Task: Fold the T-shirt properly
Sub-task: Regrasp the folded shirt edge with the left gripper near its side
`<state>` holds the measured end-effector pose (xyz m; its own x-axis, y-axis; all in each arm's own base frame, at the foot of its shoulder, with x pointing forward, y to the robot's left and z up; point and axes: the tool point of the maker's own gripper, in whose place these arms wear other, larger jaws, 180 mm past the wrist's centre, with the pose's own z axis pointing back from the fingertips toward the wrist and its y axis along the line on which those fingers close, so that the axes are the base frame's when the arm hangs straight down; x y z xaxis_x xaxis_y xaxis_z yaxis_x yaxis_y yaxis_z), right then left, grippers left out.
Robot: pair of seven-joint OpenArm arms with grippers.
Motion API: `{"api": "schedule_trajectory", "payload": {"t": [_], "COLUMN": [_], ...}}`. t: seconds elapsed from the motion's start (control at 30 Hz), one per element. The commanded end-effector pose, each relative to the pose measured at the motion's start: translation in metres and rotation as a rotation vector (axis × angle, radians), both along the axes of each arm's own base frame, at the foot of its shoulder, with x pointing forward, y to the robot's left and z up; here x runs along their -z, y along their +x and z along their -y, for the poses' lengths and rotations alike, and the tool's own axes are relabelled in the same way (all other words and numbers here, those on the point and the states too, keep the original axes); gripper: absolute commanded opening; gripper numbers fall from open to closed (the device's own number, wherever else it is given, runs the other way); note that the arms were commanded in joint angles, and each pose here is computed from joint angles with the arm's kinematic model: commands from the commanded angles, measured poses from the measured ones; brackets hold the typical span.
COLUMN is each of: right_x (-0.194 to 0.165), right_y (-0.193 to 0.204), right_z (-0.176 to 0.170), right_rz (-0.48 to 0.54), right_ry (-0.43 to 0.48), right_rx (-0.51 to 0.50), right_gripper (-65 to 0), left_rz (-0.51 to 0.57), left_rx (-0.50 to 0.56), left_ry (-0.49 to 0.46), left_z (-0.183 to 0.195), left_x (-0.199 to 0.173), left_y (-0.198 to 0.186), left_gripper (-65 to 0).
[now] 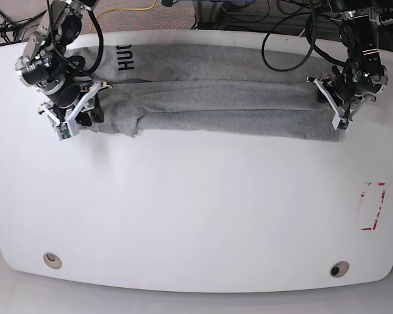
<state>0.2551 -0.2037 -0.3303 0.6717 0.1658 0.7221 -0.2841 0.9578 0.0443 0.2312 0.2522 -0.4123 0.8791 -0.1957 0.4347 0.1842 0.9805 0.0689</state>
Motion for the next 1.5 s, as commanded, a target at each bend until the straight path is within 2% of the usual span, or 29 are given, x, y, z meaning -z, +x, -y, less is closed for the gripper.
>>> {"api": "schedule_trajectory", "payload": {"t": [0.0, 0.13, 0.3, 0.53, 0.83, 1.27, 1.47], "right_x": [0.002, 0.021, 0.038, 0.038, 0.015, 0.002, 0.020], "right_y": [0.006, 0.002, -0.009, -0.031, -0.042, -0.019, -0.005], "right_z": [-0.006, -0.002, 0.021, 0.066, 0.066, 0.035, 0.023], "right_rz": [0.016, -0.032, -0.109, -0.143, -0.099, -0.008, -0.051], "right_ry": [-0.010, -0.030, -0.123, -0.185, -0.249, -0.111, -0.095], "right_rx": [-0.020, 0.005, 0.039, 0.163, 0.153, 0.109, 0.070], "right_gripper": [-50.3, -50.9, -51.0, -51.0, -50.7, -50.7, -51.0], "left_rz": [-0.021, -0.020, -0.021, -0.023, -0.020, -0.022, -0.021], "left_rx": [-0.008, -0.010, -0.011, -0.013, -0.012, -0.010, -0.008], "left_ry": [0.038, 0.040, 0.040, 0.042, 0.043, 0.041, 0.041], "left_z": [-0.010, -0.011, -0.011, -0.012, -0.012, -0.011, -0.010], "left_x": [-0.001, -0.002, -0.001, -0.001, -0.002, -0.001, -0.001], "left_y": [-0.002, -0.002, -0.003, -0.004, -0.003, -0.003, -0.002], "left_gripper": [-44.6, -44.6, -44.6, -44.6, -44.6, -44.6, -44.6]}}
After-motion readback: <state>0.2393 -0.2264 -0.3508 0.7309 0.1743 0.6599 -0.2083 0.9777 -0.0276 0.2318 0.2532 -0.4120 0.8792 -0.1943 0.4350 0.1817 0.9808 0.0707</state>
